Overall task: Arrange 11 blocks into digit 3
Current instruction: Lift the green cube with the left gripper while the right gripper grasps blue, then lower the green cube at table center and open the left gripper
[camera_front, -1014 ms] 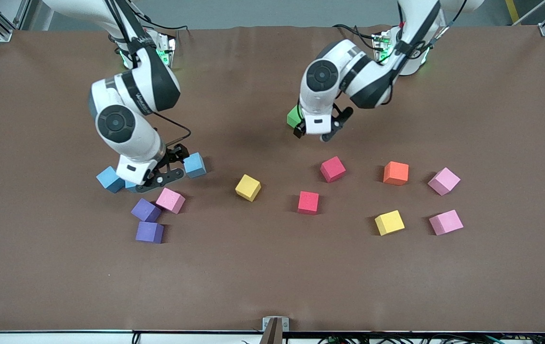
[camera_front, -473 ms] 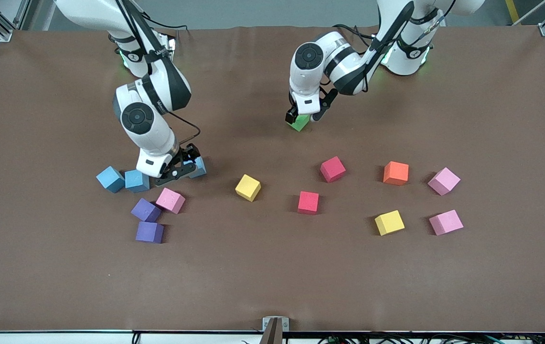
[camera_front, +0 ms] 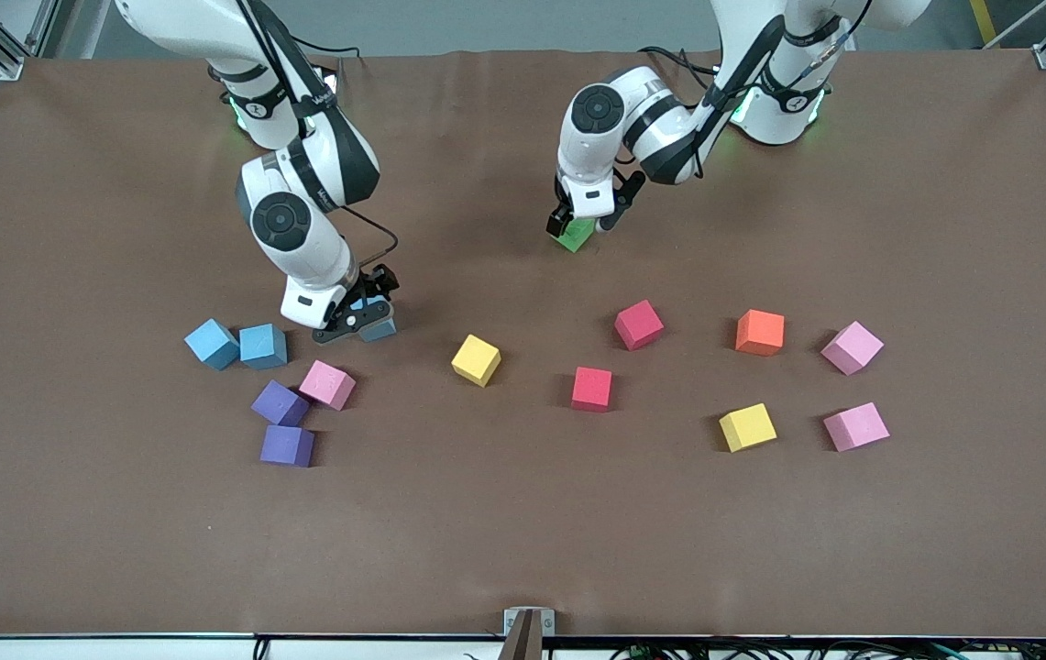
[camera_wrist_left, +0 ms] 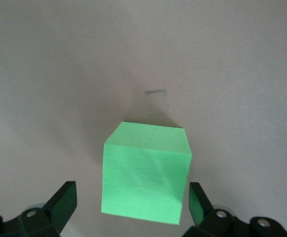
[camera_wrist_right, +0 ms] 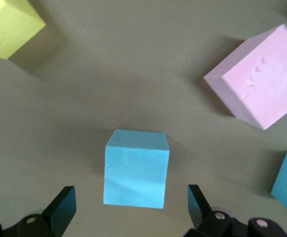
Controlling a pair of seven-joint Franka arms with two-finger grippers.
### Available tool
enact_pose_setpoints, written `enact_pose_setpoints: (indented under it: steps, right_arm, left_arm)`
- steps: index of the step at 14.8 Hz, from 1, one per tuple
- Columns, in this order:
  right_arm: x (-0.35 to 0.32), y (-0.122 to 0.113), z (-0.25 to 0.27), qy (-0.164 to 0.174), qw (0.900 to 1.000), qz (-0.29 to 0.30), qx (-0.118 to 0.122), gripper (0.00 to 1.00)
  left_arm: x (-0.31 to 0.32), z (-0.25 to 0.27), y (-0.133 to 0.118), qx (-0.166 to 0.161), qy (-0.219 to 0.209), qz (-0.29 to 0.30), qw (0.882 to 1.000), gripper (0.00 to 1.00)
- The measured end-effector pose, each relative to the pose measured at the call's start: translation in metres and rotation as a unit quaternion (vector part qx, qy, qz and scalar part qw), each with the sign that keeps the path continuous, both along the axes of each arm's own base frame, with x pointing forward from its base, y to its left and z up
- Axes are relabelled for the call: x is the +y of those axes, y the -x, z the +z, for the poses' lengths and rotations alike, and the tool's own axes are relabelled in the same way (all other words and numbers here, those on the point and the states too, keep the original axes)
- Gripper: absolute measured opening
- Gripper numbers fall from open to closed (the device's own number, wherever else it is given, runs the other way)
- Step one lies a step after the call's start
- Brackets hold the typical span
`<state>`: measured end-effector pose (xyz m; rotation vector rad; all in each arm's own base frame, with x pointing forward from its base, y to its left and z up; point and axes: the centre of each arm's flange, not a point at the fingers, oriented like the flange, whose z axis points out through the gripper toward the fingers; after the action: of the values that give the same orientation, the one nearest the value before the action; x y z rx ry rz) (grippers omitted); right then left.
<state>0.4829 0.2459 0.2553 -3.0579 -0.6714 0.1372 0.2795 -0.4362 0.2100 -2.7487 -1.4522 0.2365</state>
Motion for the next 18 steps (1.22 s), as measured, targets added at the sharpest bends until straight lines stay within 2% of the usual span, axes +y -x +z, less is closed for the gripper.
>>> enact_pose_setpoints:
  steps: [3, 4, 7, 10, 12, 15, 18]
  right_arm:
    - [0.002, 0.003, -0.009, 0.001, 1.0, 0.003, -0.001, 1.0]
    - [0.001, 0.003, -0.014, 0.001, 1.0, 0.002, -0.002, 1.0]
    - [-0.001, 0.004, -0.028, 0.002, 1.0, 0.001, -0.003, 1.0]
    - [-0.004, 0.003, -0.039, 0.004, 1.0, -0.001, -0.004, 1.0]
    - [-0.005, 0.005, -0.044, 0.003, 1.0, -0.002, -0.007, 1.0]
    - [-0.008, 0.011, -0.052, 0.004, 1.0, -0.002, -0.008, 1.0]
    - [-0.01, 0.016, -0.057, 0.005, 1.0, -0.002, -0.005, 0.96]
  left_arm:
    - [0.002, -0.015, 0.001, 0.01, -0.004, 0.002, 1.0, 0.98]
    - [0.003, -0.016, 0.001, 0.01, -0.004, 0.003, 1.0, 0.94]
    - [-0.003, -0.011, -0.003, -0.008, -0.001, -0.019, 1.0, 0.63]
    - [-0.019, 0.004, -0.009, -0.042, 0.007, -0.062, 0.997, 0.6]
    - [-0.034, 0.018, -0.011, -0.063, -0.005, -0.108, 0.992, 0.59]
    - [-0.067, 0.032, -0.014, -0.057, -0.022, -0.175, 0.983, 0.59]
    - [-0.096, 0.023, -0.017, -0.041, -0.016, -0.237, 0.97, 0.59]
